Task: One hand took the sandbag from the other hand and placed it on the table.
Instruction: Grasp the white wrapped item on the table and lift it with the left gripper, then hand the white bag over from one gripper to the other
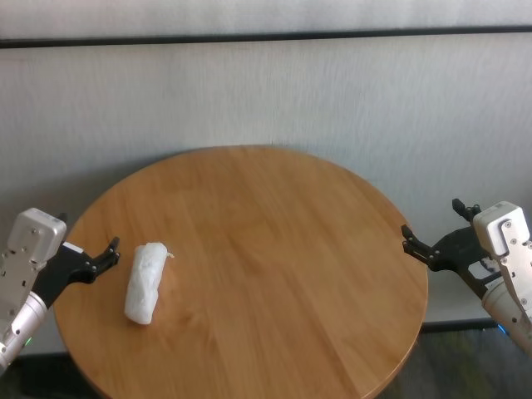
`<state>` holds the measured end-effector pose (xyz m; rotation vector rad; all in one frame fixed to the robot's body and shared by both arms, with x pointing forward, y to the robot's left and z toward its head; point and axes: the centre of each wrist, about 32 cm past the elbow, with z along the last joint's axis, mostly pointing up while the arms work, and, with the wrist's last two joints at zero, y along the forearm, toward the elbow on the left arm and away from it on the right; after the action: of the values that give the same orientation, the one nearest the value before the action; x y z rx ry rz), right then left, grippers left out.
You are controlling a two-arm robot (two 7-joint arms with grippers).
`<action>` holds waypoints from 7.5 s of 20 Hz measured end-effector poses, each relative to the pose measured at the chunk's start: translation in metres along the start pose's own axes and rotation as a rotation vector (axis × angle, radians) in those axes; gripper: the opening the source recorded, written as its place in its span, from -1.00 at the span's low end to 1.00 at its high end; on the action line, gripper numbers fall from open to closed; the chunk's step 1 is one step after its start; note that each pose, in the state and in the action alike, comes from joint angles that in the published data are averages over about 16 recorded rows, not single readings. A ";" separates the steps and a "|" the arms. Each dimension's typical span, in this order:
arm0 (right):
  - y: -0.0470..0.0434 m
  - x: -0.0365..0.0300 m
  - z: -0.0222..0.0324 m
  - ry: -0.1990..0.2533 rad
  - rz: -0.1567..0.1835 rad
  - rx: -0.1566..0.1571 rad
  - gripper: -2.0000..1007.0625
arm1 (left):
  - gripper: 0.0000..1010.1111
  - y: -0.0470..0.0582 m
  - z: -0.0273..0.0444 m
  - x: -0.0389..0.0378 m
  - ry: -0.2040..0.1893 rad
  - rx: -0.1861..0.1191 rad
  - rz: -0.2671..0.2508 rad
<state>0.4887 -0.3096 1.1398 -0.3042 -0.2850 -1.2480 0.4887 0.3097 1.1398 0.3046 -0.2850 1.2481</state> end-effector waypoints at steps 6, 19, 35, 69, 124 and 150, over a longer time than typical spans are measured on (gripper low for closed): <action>0.0000 0.0000 0.0000 0.000 0.000 0.000 0.99 | 0.98 0.000 0.0001 0.0000 0.000 0.000 -0.002; 0.0000 0.0000 0.0000 0.000 0.000 0.000 0.99 | 0.98 0.013 0.0304 0.0069 0.183 0.120 -0.114; 0.0000 0.0000 0.0000 0.000 0.000 0.000 0.99 | 0.98 0.007 0.0733 -0.0201 0.294 0.369 -0.165; 0.0000 0.0000 0.0000 0.000 0.000 0.000 0.99 | 0.98 -0.037 0.0663 -0.0399 0.297 0.522 -0.110; 0.0000 0.0000 0.0000 0.000 0.000 0.000 0.99 | 0.26 -0.050 0.0580 -0.0379 0.315 0.574 -0.099; 0.0000 0.0000 0.0000 0.000 0.000 0.000 0.99 | -0.13 -0.050 0.0581 -0.0379 0.314 0.573 -0.100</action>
<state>0.4887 -0.3096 1.1398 -0.3044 -0.2849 -1.2480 0.5228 0.2400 1.1758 0.5959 0.3630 1.2400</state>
